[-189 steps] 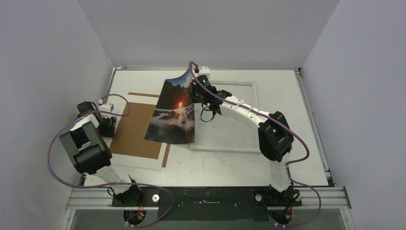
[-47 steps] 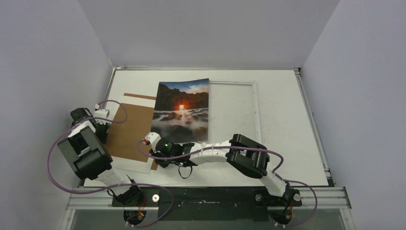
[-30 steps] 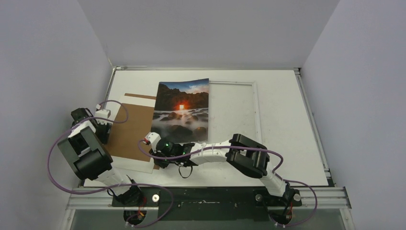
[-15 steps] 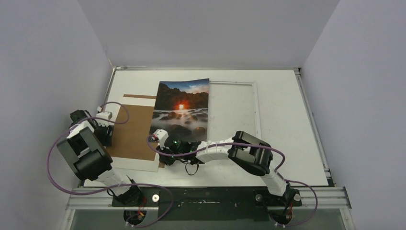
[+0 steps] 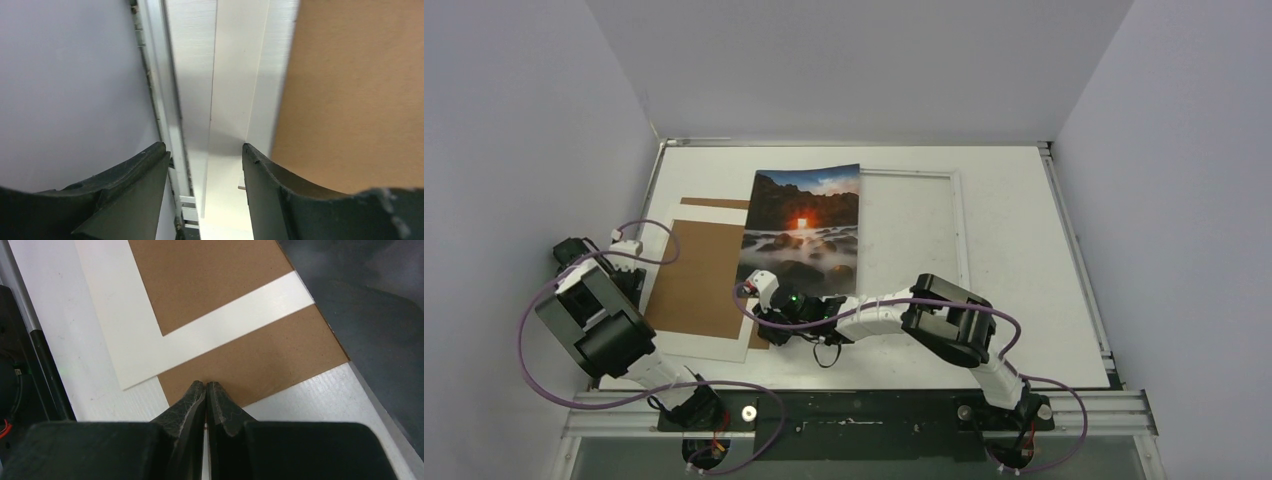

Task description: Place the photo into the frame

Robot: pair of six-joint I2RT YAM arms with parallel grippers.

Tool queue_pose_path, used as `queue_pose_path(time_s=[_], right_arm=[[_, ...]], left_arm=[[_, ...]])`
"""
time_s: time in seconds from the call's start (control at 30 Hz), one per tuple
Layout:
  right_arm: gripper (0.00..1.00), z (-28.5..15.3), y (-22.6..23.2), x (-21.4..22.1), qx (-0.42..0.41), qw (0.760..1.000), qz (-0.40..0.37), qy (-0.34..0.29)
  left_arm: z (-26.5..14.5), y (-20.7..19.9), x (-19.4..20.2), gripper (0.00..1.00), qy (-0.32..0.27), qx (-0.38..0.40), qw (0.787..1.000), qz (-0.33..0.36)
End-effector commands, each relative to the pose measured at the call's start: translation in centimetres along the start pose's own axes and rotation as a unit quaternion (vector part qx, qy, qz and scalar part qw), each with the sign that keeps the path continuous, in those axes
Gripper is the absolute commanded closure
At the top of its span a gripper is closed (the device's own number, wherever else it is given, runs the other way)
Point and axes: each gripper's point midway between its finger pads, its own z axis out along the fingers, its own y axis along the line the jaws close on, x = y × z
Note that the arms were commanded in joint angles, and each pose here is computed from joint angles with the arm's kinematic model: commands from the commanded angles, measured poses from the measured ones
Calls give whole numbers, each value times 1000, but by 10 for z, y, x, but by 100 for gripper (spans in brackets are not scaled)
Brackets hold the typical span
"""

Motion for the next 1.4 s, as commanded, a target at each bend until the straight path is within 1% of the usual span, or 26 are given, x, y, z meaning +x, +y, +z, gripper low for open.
queue_pose_path(time_s=[0.0, 0.3, 0.4, 0.5, 0.6, 0.7, 0.77, 0.83, 1.0, 1.1, 1.17, 1.23, 1.37], right_arm=[[95, -13, -50, 70, 91, 989, -8, 114], [95, -22, -63, 77, 114, 986, -9, 124], [95, -27, -68, 78, 121, 985, -7, 123], [95, -30, -71, 76, 125, 985, -4, 120], [95, -31, -72, 71, 128, 985, -6, 115], [95, -32, -69, 64, 125, 986, -9, 108], [95, -31, -66, 53, 122, 988, -12, 98], [95, -29, -65, 41, 130, 988, -18, 84], [95, -29, -57, 33, 126, 988, -27, 85], [95, -32, -55, 30, 125, 988, -28, 81], [95, -34, -54, 30, 125, 989, -28, 79], [95, -36, -55, 29, 127, 989, -25, 76], [95, -36, -53, 30, 125, 989, -23, 75]], left_arm=[[9, 19, 14, 46, 18, -37, 999, 16], [12, 32, 8, 47, 12, -62, 998, 16], [9, 31, 5, 47, 9, -56, 998, 10], [3, 20, 5, 43, 12, -19, 1000, -6], [-6, 6, 4, 34, 13, 43, 999, -29], [-12, -7, 6, 32, 13, 107, 993, -54], [-12, -10, 12, 34, 18, 130, 989, -69], [-7, -13, 20, 36, 31, 141, 987, -70], [8, -10, 36, 38, 52, 139, 986, -78], [16, -4, 46, 42, 68, 123, 987, -78], [18, 0, 48, 46, 67, 110, 989, -74], [17, 3, 50, 53, 67, 95, 991, -70], [9, 12, 45, 64, 42, 49, 996, -56]])
